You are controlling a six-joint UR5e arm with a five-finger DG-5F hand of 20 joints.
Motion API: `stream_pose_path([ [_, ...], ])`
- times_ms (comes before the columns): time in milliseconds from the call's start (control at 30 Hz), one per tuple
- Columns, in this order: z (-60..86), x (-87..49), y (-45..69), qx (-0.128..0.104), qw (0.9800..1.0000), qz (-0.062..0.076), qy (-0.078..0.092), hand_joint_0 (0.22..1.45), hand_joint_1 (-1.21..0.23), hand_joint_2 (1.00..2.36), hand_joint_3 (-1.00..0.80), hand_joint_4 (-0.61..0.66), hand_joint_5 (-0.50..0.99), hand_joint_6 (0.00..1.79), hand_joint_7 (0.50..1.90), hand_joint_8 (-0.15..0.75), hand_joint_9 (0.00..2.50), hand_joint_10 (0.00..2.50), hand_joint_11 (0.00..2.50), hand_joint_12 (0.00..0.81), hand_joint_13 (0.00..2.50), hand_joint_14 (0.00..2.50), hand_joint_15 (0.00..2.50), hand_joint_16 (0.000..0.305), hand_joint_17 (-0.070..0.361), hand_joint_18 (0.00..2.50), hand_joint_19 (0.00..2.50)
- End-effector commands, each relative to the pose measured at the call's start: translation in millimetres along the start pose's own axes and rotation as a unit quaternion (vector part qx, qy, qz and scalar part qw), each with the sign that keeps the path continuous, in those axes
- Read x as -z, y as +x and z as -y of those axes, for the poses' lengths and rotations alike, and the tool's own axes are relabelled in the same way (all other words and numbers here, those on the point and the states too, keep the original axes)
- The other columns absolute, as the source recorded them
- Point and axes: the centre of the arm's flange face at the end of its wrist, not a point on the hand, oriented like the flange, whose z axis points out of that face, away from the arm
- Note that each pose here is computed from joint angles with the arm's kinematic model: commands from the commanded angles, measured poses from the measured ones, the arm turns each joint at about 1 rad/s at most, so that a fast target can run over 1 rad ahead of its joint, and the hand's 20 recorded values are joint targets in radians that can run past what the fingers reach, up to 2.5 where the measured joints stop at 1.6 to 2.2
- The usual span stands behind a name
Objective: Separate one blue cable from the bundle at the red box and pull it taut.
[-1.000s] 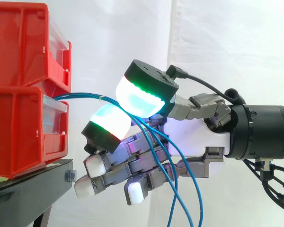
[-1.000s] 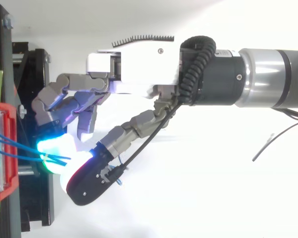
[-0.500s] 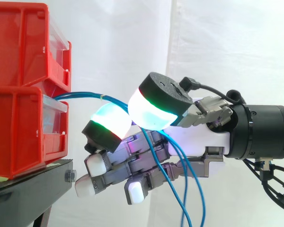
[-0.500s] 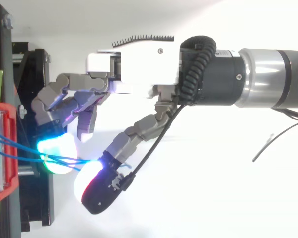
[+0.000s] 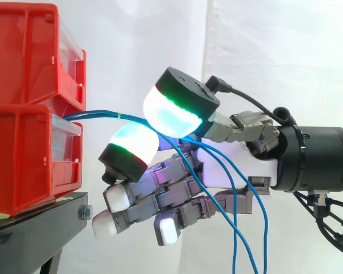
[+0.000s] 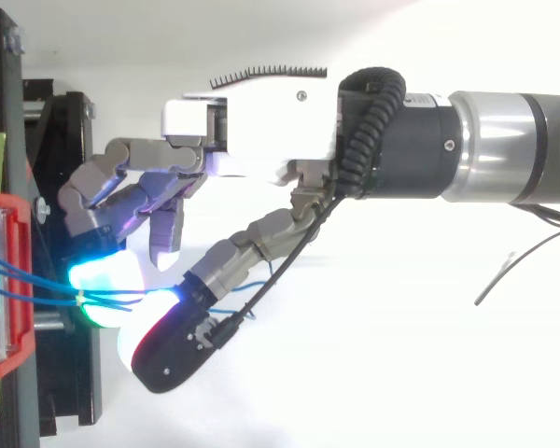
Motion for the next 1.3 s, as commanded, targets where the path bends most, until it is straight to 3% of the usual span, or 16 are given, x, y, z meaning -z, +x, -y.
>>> stream_pose_path([
  [0,-0.2,-0.1,0.0,0.0,1.0,0.0,0.0,0.59,-0.68,1.0,-0.5,0.17,-0.16,0.75,1.17,0.341,0.82,0.02,0.67,0.393,0.71,0.02,0.41,0.049,0.111,0.82,0.7],
  [200,-0.2,-0.1,0.0,0.0,1.0,0.0,0.0,0.65,-0.65,1.0,-0.49,0.16,-0.15,0.74,1.19,0.341,0.84,0.02,0.68,0.389,0.71,0.02,0.4,0.049,0.109,0.83,0.71],
  [333,0.5,0.2,0.1,0.0,1.0,0.0,0.001,0.65,-0.68,1.01,-0.39,0.14,-0.15,0.75,1.2,0.341,0.84,0.02,0.68,0.393,0.71,0.02,0.41,0.049,0.11,0.83,0.72],
  [467,-0.2,-0.1,0.3,0.0,1.0,-0.002,0.0,0.67,-0.82,1.02,-0.31,0.14,-0.18,0.8,1.22,0.345,0.81,0.02,0.67,0.399,0.71,0.02,0.41,0.049,0.111,0.83,0.71],
  [867,0.2,0.4,-3.0,-0.001,1.0,-0.001,0.0,0.8,-0.94,1.0,-0.5,0.17,-0.19,0.85,1.23,0.338,0.82,0.02,0.72,0.394,0.73,0.02,0.42,0.049,0.11,0.84,0.69],
  [1100,0.2,0.4,-3.0,0.0,1.0,-0.001,0.0,0.73,-0.95,1.0,-0.5,0.17,-0.18,0.86,1.23,0.337,0.85,0.02,0.73,0.392,0.75,0.02,0.43,0.049,0.109,0.86,0.69],
  [1267,0.2,0.4,-2.9,0.0,1.0,-0.002,0.0,0.6,-0.92,1.0,-0.5,0.18,-0.18,0.85,1.19,0.34,0.87,0.02,0.72,0.395,0.76,0.02,0.43,0.049,0.111,0.86,0.7],
])
